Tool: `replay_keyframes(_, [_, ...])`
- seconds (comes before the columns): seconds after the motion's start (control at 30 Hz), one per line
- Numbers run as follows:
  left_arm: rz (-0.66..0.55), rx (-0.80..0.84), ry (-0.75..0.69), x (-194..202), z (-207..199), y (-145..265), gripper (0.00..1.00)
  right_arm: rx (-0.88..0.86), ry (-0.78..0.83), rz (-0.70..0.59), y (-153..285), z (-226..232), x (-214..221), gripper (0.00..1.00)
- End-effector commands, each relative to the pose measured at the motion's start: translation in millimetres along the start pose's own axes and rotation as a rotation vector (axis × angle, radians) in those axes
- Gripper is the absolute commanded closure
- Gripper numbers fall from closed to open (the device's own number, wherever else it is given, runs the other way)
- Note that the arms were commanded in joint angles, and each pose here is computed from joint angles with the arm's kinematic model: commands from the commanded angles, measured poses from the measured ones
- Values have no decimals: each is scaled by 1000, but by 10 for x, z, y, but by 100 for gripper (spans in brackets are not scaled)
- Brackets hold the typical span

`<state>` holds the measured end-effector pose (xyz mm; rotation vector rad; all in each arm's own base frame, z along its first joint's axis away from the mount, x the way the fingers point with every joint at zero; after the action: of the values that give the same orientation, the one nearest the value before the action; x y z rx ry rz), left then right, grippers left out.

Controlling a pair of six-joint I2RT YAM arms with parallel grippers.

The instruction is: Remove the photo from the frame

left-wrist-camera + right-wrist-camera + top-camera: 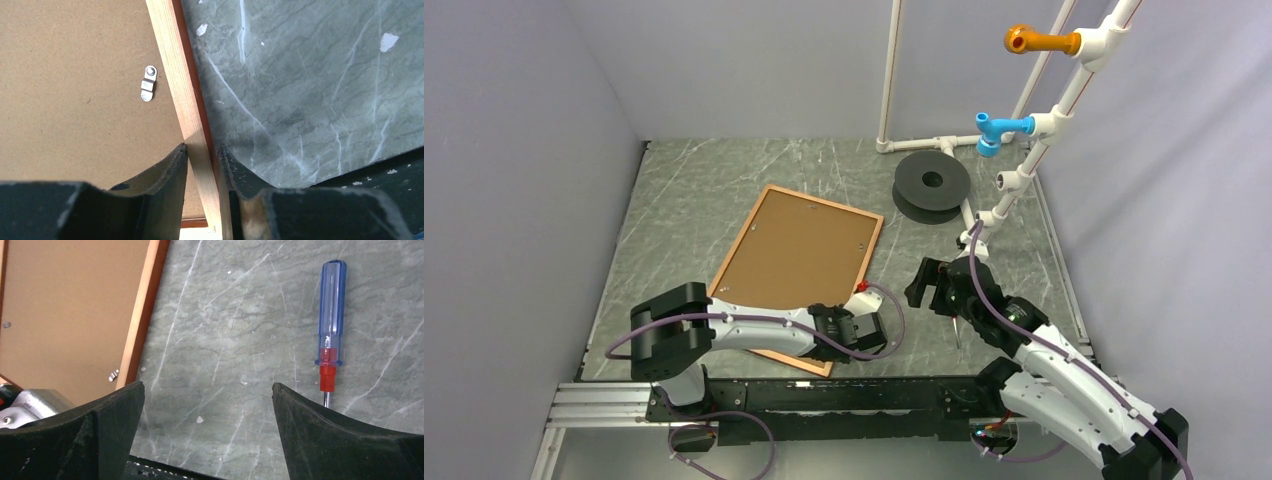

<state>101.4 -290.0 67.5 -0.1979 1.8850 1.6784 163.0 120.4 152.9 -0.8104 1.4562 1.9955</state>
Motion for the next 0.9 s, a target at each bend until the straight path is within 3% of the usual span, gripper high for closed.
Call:
replay_keyframes(0.0, [3, -15, -11, 43, -68, -156, 69, 11, -19, 15, -64, -5, 41, 0])
replay_keyframes(0.2, [1, 21, -5, 21, -86, -85, 100, 12, -36, 51, -114, 4, 115, 0])
replay_keyframes(0.5, [-86, 236, 64, -352, -218, 529, 100, -241, -219, 106, -297, 473, -79, 0])
replay_keyframes(0.7, [-99, 273, 82, -433, -196, 705, 100, -386, -270, 148, -487, 758, -189, 0])
replay_keyframes(0.87, [-113, 306, 93, -470, -184, 810, 100, -465, -311, 186, -656, 941, -175, 7])
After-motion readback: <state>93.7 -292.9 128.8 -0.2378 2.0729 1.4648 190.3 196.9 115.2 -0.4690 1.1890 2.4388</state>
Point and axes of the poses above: each gripper's point midway between its finger pads, its own y axis back along the fingers, its own z axis along the line the jaws close on, x = y × z, the point moved 5 cm from there along y, back along the fingers, and after that the axes turned 13 degrees about y, right-handed, at the moved point
